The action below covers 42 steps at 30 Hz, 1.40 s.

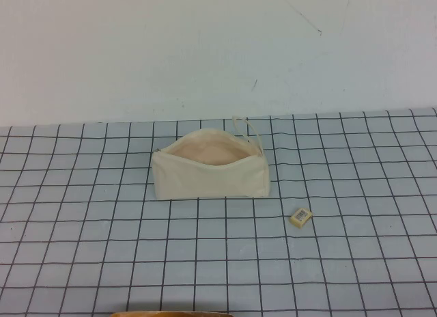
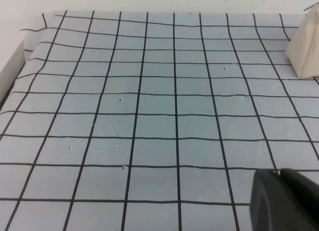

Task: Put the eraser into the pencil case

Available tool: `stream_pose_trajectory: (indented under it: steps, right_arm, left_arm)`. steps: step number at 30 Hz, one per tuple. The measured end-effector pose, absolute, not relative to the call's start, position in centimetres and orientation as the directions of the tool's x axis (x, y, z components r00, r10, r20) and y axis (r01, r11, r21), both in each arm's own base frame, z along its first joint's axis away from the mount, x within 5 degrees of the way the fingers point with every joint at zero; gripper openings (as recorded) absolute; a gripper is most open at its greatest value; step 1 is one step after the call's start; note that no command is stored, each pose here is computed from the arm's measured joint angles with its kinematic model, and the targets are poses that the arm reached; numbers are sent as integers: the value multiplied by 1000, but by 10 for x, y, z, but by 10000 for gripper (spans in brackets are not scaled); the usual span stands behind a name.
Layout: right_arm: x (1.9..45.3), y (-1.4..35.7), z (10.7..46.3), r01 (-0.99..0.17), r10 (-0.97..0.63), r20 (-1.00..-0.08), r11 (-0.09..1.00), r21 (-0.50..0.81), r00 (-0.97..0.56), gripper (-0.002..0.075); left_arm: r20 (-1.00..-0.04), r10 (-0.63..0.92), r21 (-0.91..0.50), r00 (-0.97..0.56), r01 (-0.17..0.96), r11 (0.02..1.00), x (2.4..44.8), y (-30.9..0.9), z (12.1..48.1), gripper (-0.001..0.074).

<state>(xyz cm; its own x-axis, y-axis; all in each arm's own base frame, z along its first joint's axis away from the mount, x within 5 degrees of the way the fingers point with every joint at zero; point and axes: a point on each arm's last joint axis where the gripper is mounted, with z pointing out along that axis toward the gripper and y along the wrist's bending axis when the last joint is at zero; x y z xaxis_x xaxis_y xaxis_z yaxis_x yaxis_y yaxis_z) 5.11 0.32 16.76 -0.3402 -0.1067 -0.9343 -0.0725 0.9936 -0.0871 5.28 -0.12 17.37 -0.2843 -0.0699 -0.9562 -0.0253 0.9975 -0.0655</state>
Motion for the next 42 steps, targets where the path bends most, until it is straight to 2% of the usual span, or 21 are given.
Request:
stream_pose_trajectory:
  steps: [33,35,37,40,42]
  right_arm:
    - [51,7,168,-81,-5,-940,996,24,-341,-3]
    - [51,9,168,-82,52,-938,993,85,-342,-3]
    - [51,14,169,-81,180,-919,972,221,-350,-3]
    - [50,23,173,-83,442,-818,861,503,-367,-3]
    - [50,27,177,-88,572,-730,762,642,-374,-3]
  left_arm:
    - [-956,-70,-65,-284,-25,998,53,-1,174,-1]
    - [-956,-70,-65,-284,-25,998,53,-1,174,-1]
    - [-956,-70,-65,-284,-25,998,53,-1,174,-1]
    - [-956,-70,-65,-284,-25,998,53,-1,174,-1]
    - [-956,-70,-65,-284,-25,998,53,-1,174,-1]
